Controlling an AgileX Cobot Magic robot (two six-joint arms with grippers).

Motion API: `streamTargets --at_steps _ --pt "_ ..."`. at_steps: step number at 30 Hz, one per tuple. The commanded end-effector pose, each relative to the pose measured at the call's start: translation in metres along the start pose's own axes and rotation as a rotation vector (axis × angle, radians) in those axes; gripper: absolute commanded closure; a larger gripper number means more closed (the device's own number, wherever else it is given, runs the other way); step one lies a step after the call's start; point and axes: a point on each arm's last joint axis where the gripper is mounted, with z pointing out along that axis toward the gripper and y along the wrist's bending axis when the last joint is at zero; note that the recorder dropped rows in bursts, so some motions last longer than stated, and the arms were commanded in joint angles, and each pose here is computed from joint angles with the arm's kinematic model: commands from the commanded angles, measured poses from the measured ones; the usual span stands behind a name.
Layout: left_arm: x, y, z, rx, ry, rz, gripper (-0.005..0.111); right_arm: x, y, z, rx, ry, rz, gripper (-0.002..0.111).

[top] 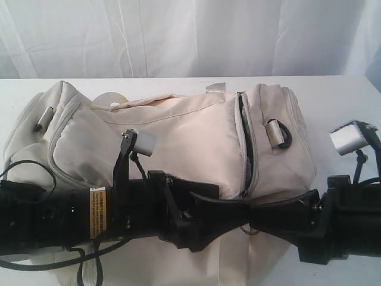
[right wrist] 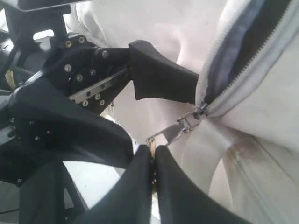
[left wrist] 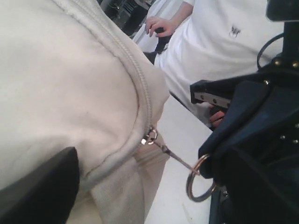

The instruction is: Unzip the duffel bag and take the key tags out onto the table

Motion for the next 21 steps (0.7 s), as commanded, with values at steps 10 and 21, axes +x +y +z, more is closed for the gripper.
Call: streamTargets --at_steps 10,21 --pt "0.0010 -0.0076 -0.0008 0.077 0.030 -0.166 0.048 -0.0068 0.0071 -0.0015 -0.065 -0.067 0.048 0.108" --pt "0.0014 -0.0078 -0.0008 0.078 0.037 -0.235 0.048 -0.0088 0.0093 -0.0018 -0.091 -0.087 0.069 0.108"
